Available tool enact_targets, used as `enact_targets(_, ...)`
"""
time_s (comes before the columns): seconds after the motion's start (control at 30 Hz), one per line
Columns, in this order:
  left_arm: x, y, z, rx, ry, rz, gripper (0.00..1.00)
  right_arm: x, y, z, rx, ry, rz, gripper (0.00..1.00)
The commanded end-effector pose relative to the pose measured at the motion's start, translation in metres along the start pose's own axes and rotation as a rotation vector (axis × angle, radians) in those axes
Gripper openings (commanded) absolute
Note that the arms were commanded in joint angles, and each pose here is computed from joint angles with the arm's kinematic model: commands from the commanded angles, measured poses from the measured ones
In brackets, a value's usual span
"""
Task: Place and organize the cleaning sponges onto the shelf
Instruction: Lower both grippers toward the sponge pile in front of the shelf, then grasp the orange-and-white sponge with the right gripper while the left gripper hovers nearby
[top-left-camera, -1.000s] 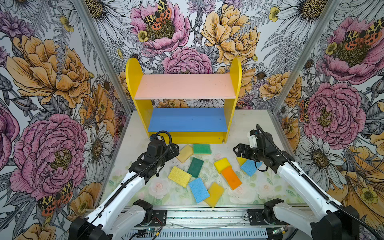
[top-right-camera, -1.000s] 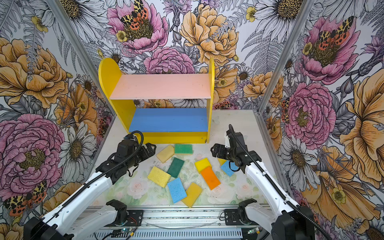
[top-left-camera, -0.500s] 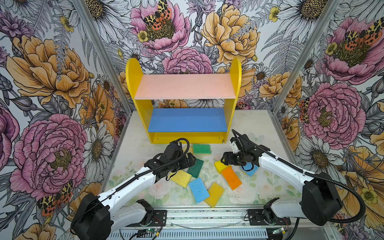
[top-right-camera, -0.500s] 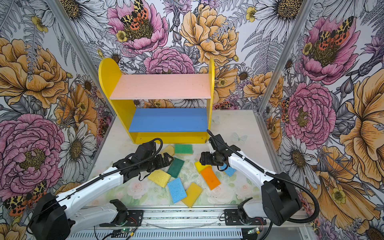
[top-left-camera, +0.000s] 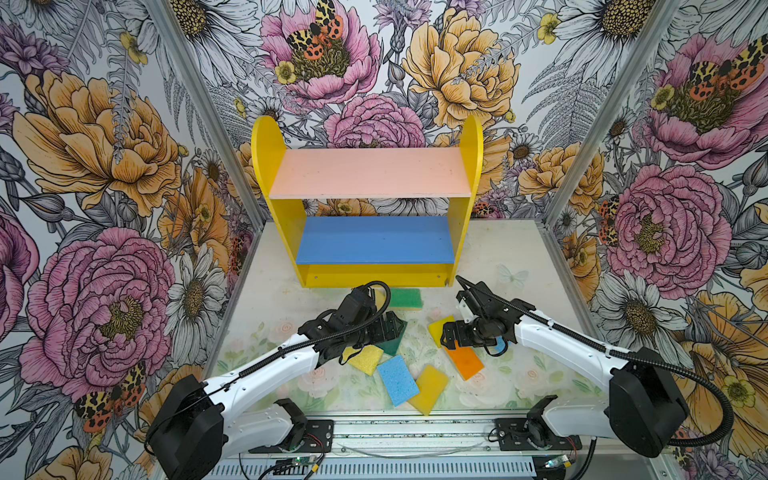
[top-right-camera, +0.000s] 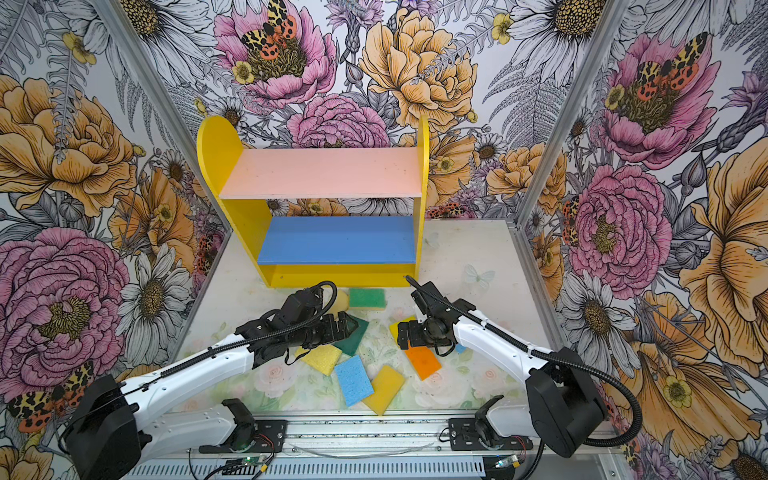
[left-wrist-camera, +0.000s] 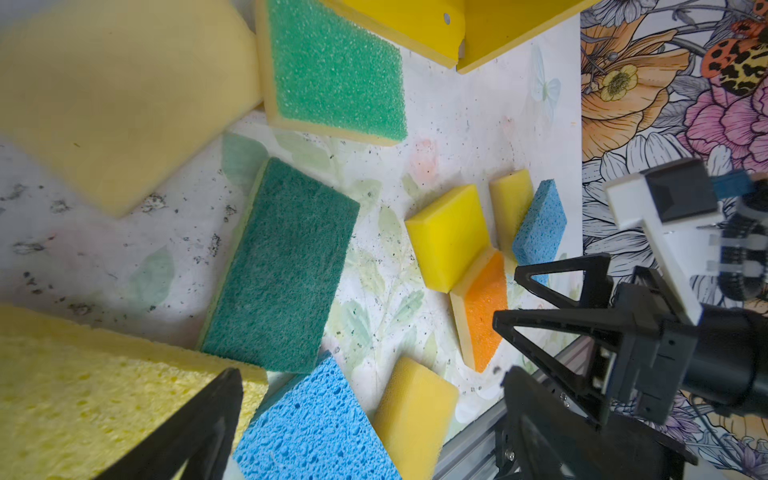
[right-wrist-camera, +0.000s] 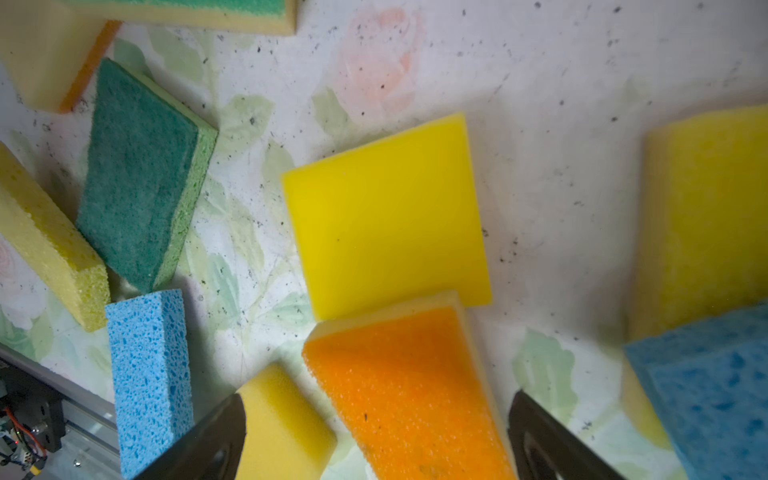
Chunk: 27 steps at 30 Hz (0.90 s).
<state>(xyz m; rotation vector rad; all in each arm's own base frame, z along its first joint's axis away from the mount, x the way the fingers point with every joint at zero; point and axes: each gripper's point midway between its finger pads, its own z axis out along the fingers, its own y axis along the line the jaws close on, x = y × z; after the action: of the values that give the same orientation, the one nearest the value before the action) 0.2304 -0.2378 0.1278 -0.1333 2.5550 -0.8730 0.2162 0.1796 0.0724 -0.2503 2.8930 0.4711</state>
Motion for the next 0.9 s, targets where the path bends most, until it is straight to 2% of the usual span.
enact_targets(0.0,-0.004,-0.015,-0.006,0.056,-0.015,0.008,0.99,0.005,-0.009,0.009,0.074,0.025,-0.036,0.99)
enact_targets(0.23,0.002,-0.004,-0.013,0.056,-0.035,-0.011,0.99,0.004,-0.013,0.021,0.145,0.054,-0.090,0.99)
enact_targets(0.47,0.007,0.003,-0.019,0.063,-0.043,-0.033,0.99,0.005,-0.012,0.026,0.177,0.062,-0.098,0.87)
enact_targets(0.63,0.009,0.001,-0.021,0.075,-0.041,-0.035,0.99,-0.003,-0.010,0.018,0.178,0.017,-0.084,0.65)
enact_targets(0.87,0.008,-0.005,-0.028,0.096,-0.065,-0.018,0.99,-0.027,0.015,-0.022,0.076,-0.129,-0.023,0.63)
